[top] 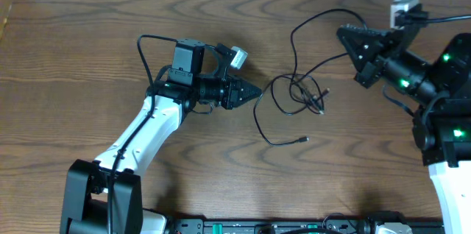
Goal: Untangle cables
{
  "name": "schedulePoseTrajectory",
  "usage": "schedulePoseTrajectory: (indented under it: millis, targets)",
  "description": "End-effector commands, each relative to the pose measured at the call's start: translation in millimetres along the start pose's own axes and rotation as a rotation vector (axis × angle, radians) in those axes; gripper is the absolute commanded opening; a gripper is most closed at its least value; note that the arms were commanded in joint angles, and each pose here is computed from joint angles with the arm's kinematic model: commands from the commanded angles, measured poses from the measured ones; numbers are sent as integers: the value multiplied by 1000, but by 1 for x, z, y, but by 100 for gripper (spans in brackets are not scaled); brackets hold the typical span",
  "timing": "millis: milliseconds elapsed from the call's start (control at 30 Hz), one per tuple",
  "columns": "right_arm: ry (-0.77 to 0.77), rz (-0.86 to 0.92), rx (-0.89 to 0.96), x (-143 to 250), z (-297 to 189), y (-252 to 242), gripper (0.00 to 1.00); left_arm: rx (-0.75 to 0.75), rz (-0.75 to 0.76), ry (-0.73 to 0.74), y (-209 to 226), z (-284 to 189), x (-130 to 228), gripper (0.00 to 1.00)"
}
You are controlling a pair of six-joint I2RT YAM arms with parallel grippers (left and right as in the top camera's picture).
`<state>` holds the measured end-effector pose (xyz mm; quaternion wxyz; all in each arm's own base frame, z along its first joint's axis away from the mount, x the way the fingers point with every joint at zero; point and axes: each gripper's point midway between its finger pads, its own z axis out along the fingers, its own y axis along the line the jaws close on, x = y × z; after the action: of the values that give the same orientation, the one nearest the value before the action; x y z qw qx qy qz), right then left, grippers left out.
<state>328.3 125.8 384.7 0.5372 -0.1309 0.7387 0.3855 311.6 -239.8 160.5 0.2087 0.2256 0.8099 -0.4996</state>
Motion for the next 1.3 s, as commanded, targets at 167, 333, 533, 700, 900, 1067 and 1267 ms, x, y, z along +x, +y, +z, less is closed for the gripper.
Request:
schedulePoseTrajectory:
  millis: [167,333,533,700,900,1067,1267]
  targets:
    - [-28,44,-64,-17,-10,15,1,-41,84,25,4,9,6,15]
    - [-36,64,-80,-20,-11,18,1,-193,82,59,25,18,20,17]
    - [4,96,-97,-10,-11,19,1,-430,48,62,54,22,26,17]
    - [82,93,-295,0,-19,54,1,-467,133,62,53,36,24,17]
    - [125,88,-465,-1,-32,85,1,-400,171,75,50,64,28,32]
    - [115,105,-452,-6,-37,79,1,-322,172,88,49,84,35,41]
    - [122,126,-456,-8,-48,72,1,-312,186,38,49,88,23,49]
